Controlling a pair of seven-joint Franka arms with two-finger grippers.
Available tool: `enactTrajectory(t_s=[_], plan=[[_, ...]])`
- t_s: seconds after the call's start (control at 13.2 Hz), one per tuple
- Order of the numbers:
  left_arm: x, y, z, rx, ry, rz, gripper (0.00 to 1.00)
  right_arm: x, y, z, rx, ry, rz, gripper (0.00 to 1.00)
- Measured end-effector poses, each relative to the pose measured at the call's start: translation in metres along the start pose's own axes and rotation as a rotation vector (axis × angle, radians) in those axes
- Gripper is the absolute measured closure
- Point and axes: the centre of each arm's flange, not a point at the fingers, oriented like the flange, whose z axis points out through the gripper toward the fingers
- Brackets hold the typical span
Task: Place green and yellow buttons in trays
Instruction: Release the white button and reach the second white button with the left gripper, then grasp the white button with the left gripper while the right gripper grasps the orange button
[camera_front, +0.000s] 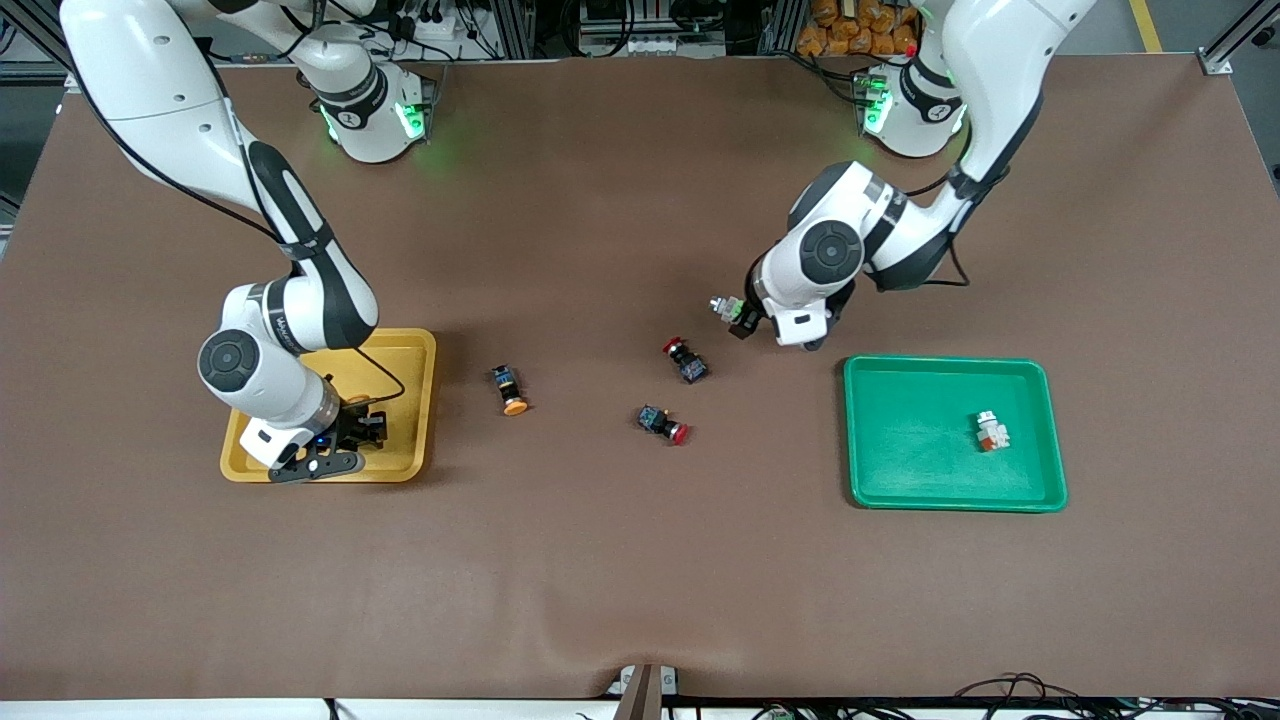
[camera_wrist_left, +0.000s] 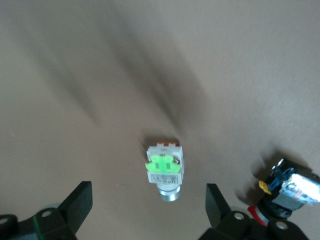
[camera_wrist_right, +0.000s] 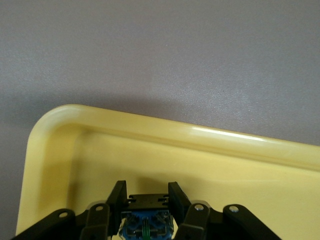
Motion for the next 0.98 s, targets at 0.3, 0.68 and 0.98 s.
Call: enactTrajectory(t_s=[0.3,0.68,0.98], plan=[[-0.006,0.005,0.031,-0.002,-0.036,-0.007,0.00,0.001,0.000,0.003,0.000,0.012,-0.019,0.36],[0.001,0.005,0.053,0.014,-0.042,-0.002,0.00,0.001,-0.001,0.003,0.001,0.010,-0.025,0.19],[0.003,0.005,0.062,0.026,-0.049,-0.006,0.00,0.001,-0.011,-0.021,0.009,-0.051,-0.039,0.19]])
